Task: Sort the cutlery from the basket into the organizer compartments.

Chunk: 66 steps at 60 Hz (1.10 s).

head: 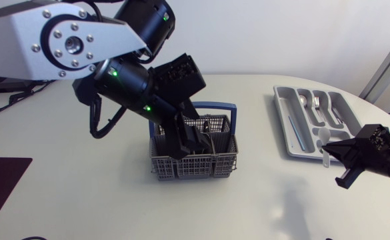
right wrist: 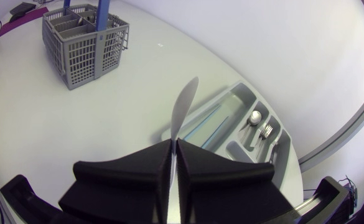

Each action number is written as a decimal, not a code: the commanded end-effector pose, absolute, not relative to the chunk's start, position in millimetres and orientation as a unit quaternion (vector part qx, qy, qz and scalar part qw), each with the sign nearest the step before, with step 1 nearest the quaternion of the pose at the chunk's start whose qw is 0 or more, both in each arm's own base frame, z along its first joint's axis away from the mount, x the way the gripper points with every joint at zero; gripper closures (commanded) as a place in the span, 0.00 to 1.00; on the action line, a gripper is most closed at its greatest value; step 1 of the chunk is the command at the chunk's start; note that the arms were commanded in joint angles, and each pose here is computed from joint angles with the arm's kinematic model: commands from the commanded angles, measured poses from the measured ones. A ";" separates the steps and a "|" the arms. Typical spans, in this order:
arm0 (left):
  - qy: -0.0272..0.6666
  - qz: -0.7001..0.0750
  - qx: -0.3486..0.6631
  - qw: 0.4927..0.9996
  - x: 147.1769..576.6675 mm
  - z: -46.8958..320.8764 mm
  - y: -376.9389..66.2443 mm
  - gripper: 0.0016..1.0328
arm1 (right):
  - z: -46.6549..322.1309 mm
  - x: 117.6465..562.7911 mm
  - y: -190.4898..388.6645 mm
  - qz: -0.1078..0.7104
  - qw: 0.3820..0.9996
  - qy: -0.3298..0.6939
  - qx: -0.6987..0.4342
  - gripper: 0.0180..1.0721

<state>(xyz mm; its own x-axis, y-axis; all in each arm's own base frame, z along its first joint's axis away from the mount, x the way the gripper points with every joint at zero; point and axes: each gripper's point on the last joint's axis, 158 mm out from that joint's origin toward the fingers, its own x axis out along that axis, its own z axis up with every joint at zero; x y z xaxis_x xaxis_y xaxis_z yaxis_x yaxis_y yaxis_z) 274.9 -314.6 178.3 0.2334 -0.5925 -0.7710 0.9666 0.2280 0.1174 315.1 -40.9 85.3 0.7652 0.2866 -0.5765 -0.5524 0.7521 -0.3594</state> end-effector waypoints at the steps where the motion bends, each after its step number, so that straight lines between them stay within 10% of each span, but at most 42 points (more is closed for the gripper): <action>1: 0.312 -0.546 0.332 0.703 271.0 154.2 -314.6 0.14 | 89.4 329.1 -64.5 0.222 0.897 0.241 -0.297 0.95; 66: 0.321 -0.541 0.432 0.646 257.2 102.4 -315.5 0.14 | -10.8 370.8 -197.5 0.168 0.800 0.299 -0.491 0.86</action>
